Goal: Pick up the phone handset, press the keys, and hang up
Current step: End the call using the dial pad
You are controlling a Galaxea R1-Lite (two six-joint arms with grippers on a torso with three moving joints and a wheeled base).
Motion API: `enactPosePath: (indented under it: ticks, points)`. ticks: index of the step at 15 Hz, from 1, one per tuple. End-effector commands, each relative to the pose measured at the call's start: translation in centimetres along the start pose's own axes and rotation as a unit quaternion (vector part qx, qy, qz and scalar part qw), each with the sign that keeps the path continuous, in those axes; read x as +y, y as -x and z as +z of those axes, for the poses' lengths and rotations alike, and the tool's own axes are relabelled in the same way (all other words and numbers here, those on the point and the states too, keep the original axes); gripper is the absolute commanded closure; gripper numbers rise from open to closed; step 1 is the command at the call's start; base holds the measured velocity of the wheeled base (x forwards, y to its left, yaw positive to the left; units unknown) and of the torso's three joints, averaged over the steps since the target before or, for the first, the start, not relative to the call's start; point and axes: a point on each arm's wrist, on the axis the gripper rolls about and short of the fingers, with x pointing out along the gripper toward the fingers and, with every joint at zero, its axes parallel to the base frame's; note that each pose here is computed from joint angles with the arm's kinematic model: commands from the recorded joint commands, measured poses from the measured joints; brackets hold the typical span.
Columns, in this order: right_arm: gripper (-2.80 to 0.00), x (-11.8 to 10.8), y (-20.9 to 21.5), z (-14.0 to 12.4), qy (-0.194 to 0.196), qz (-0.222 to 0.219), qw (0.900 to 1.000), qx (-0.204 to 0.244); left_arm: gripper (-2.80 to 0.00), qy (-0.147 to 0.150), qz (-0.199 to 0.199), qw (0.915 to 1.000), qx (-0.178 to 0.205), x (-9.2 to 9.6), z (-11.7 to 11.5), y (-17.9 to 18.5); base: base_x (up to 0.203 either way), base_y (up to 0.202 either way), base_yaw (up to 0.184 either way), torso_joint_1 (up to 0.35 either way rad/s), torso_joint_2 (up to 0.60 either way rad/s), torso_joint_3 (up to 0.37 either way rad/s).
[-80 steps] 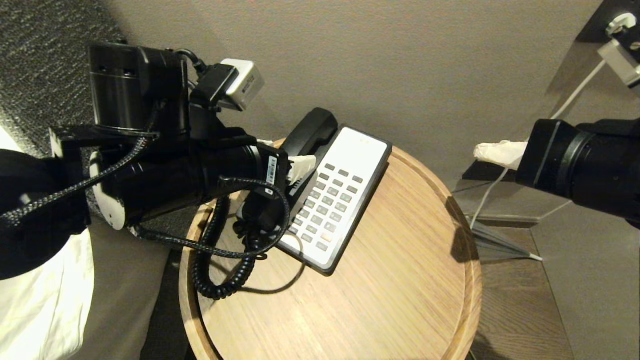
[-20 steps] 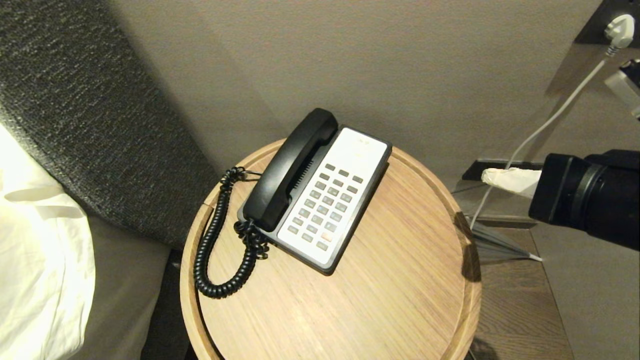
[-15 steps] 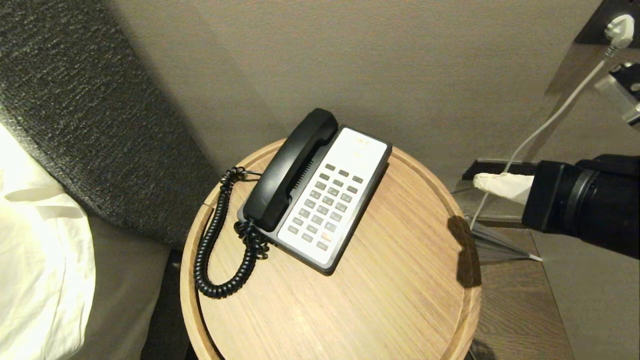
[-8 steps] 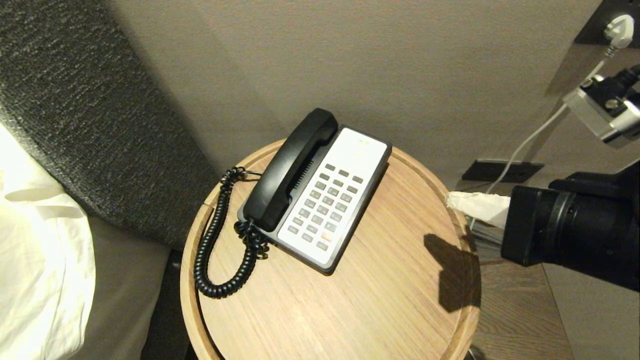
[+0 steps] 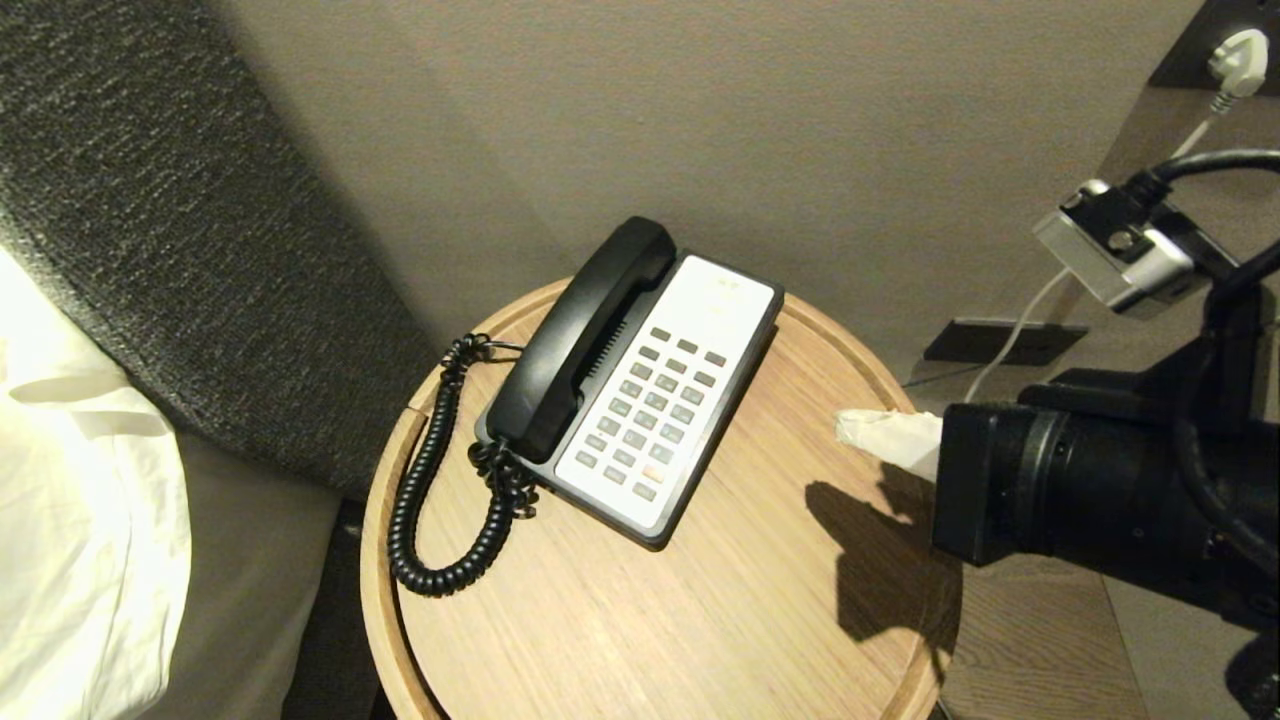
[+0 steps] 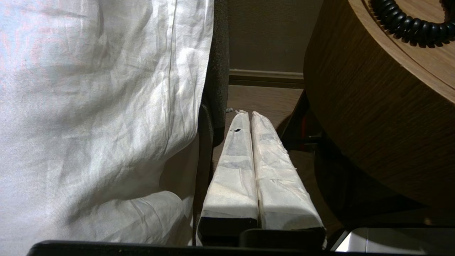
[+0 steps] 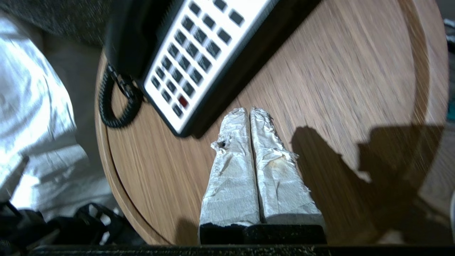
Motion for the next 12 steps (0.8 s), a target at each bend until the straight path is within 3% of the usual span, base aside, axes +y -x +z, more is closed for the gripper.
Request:
enactPosePath:
  ticks: [1, 7, 12]
  points:
    - [0.00, 1.1, -2.1, 0.3, 0.002, -0.004, 1.000, 0.005, 0.00, 0.000, 0.000, 0.9999, 0.012, 0.0, -0.7, -0.2, 0.000, 0.000, 0.000, 0.000, 0.00, 0.000]
    - [0.00, 4.0, -3.8, -0.9, 0.023, 0.023, 0.999, 0.031, 0.00, 0.000, 0.000, 0.9999, 0.013, 0.0, -0.7, -0.2, 0.000, 0.000, 0.000, 0.000, 0.00, 0.000]
    - [0.00, 4.3, -5.1, -1.7, 0.030, 0.017, 0.998, 0.045, 0.00, 0.000, 0.000, 0.9999, 0.012, 0.0, -0.7, -0.2, 0.000, 0.000, 0.000, 0.000, 0.00, 0.000]
